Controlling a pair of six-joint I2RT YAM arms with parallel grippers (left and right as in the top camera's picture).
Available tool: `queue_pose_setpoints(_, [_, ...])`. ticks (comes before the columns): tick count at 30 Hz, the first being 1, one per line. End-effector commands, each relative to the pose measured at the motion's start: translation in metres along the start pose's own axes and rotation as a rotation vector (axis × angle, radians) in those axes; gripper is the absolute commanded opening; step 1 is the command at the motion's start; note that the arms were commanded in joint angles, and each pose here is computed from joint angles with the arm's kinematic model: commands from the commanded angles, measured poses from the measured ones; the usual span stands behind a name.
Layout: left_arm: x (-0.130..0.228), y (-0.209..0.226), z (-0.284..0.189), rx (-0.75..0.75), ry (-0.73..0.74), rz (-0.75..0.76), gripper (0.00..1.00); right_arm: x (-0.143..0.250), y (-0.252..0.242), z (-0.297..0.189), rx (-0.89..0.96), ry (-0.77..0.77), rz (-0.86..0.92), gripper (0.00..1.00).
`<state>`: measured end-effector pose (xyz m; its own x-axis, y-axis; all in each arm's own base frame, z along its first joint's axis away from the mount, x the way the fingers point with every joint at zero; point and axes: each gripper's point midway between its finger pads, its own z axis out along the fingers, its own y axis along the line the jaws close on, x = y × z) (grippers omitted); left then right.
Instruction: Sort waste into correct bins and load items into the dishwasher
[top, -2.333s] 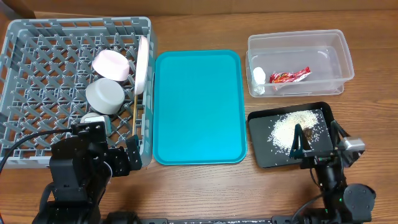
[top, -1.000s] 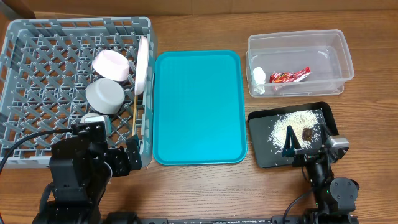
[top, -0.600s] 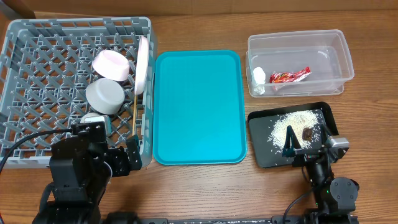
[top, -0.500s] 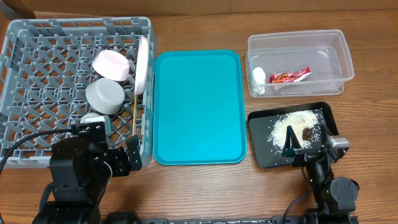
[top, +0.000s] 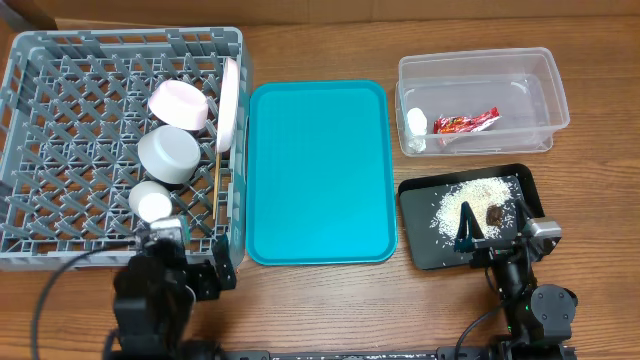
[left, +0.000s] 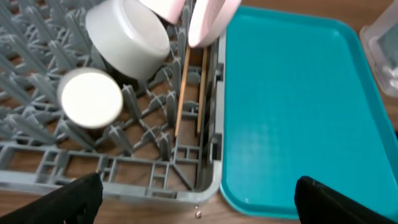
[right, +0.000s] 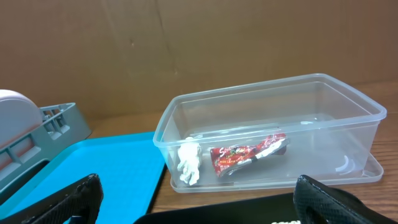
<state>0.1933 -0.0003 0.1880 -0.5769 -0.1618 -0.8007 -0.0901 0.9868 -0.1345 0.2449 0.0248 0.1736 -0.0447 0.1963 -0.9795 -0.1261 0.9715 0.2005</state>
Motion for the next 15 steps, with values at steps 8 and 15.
queue_pose_setpoints(8, [0.006,-0.008,0.040,0.088,-0.311,0.000,1.00,0.002,-0.002,0.000,0.010,-0.004,-0.004,1.00])
queue_pose_setpoints(15, [-0.026,-0.012,0.041,0.125,-0.606,0.005,1.00,0.002,-0.002,0.000,0.010,-0.004,-0.004,1.00])
